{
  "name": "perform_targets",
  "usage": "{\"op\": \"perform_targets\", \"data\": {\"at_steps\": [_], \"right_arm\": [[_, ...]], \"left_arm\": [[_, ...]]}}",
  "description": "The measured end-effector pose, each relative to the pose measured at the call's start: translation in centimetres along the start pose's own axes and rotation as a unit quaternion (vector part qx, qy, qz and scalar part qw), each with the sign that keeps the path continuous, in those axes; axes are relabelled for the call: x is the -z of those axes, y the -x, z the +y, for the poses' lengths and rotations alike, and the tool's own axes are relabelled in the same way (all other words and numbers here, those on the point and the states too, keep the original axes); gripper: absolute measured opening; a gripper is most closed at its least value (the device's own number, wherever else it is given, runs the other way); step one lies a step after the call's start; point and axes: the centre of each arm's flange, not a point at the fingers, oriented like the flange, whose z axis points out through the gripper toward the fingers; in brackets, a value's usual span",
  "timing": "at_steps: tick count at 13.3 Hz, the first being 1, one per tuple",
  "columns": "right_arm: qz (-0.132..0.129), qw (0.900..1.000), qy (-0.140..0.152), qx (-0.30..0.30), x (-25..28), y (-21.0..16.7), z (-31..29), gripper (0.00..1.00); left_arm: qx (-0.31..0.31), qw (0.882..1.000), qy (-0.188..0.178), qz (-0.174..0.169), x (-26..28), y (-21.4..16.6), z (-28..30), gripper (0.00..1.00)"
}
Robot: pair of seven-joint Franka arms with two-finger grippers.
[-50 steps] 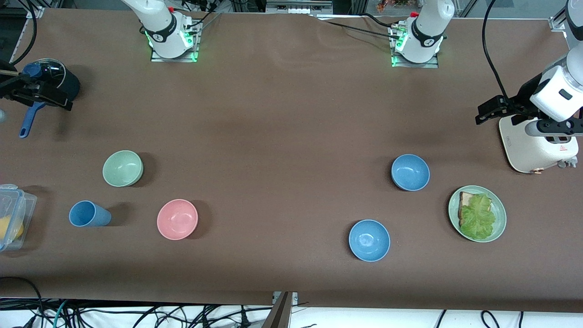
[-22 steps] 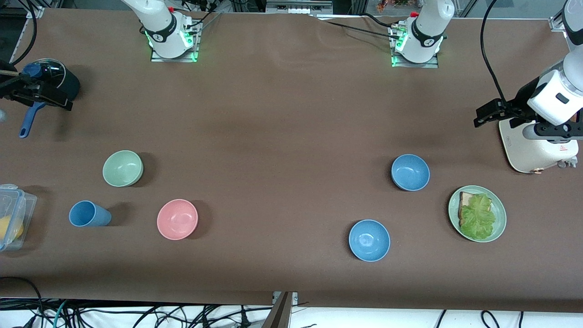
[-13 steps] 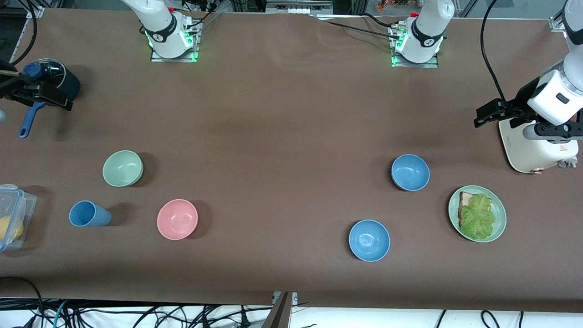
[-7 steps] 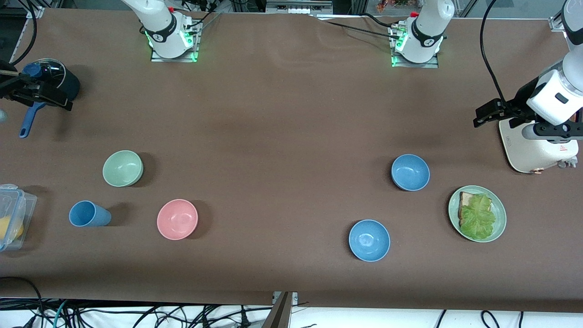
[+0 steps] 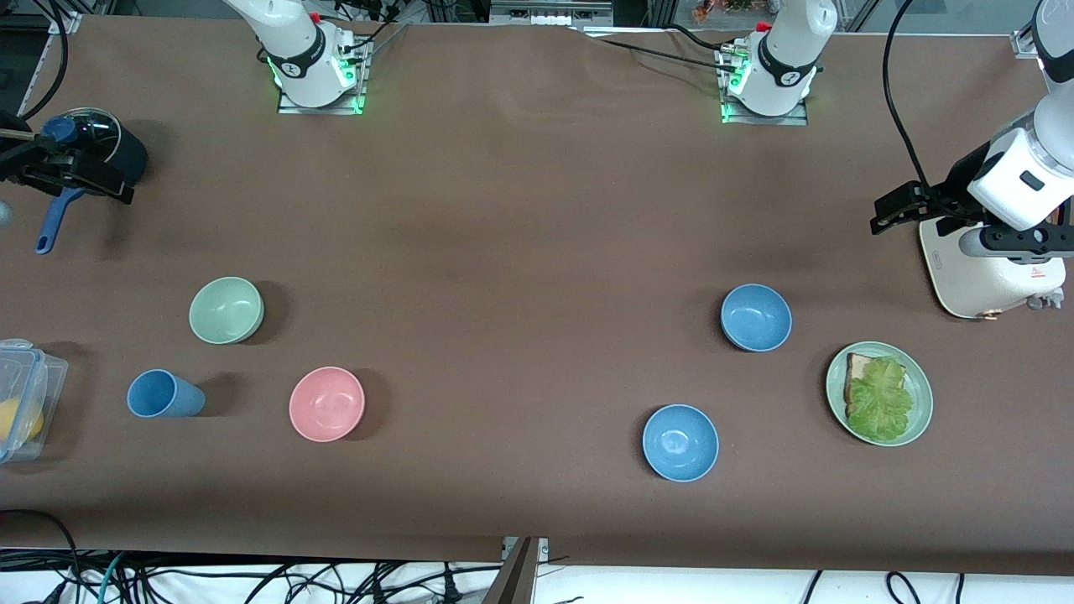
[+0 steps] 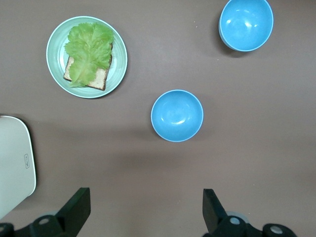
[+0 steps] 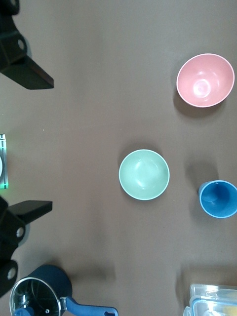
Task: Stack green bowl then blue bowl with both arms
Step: 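Reach the right gripper down to the rim of the pale green bowl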
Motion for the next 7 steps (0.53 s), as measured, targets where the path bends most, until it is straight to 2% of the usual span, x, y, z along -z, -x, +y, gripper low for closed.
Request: {"op": "perform_targets", "data": {"at_steps": [3, 6, 7], "right_arm": [[-0.016, 1.0, 0.012, -0.003, -1.7, -1.0, 0.3, 1.0], [-0.04, 0.997, 0.067, -0.009, -4.6, -2.7, 1.7, 1.0], [-0.049, 0.996, 0.075, -0.016, -5.8, -3.4, 2.7, 1.0]], "left_arm": [[0.002, 1.0, 0.0, 0.001, 0.1, 0.0, -0.2, 1.0], [0.004, 1.0, 0.0, 0.002, 0.2, -0.1, -0.4, 1.0], [0.004, 1.0, 0.0, 0.002, 0.2, -0.1, -0.4, 1.0]]}}
